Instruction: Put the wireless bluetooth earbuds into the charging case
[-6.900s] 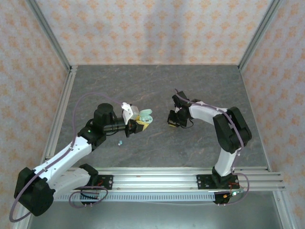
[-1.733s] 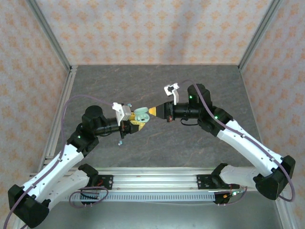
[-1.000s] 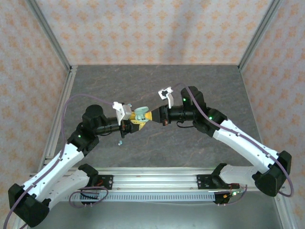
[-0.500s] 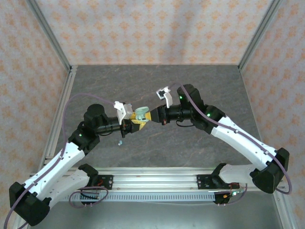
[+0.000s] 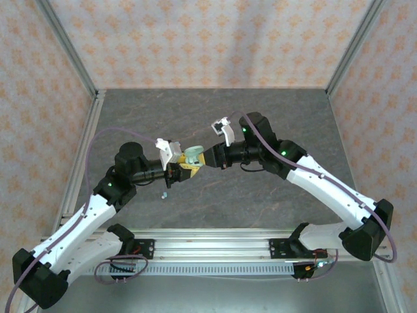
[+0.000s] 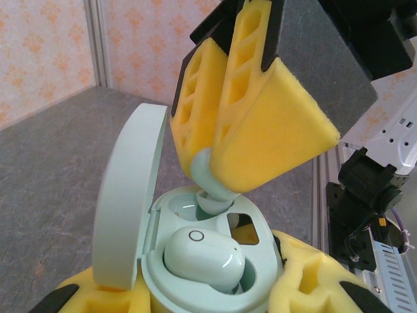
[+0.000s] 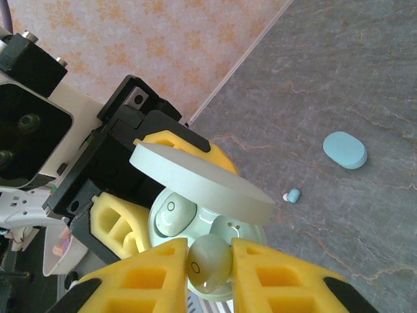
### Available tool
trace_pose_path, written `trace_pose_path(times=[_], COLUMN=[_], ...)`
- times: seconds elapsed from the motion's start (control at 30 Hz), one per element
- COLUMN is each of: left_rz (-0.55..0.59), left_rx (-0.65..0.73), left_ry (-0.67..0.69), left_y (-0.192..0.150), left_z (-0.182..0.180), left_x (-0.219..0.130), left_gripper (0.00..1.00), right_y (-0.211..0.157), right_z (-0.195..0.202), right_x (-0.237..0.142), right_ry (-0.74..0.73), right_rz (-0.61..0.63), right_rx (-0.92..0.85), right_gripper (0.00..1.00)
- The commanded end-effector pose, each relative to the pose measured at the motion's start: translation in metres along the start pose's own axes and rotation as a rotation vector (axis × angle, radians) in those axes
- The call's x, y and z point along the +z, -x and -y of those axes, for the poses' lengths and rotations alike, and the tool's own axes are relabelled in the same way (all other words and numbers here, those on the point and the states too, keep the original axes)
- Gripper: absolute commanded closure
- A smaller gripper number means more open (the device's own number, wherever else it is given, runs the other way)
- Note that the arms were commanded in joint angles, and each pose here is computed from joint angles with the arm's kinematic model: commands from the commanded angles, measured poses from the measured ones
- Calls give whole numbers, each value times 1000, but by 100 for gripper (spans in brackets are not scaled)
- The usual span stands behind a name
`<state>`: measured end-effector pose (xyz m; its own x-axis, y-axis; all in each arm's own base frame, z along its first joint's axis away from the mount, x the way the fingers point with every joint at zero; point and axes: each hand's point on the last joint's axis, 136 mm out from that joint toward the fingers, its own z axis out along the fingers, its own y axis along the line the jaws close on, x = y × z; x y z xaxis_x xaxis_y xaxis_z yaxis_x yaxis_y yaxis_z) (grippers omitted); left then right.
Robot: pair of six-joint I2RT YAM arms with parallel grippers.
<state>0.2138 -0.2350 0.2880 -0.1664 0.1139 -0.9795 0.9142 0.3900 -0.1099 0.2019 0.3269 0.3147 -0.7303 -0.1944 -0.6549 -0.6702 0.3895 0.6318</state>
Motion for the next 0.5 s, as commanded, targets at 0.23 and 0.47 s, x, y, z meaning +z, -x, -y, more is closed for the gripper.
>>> trace_pose_path(times=[0.23, 0.47], left_rz=[61, 61], left_rx=[47, 47], left_ry=[-14, -14], left_y=[24, 24], left_z=[6, 6], left_x=[-3, -3], left_gripper=[91, 91], right_y=[8, 11], right_z=[1, 3], right_x=[0, 0], right_ry=[-34, -51], right_rz=[-6, -5], right_rx=[-16, -18], right_gripper=[72, 69])
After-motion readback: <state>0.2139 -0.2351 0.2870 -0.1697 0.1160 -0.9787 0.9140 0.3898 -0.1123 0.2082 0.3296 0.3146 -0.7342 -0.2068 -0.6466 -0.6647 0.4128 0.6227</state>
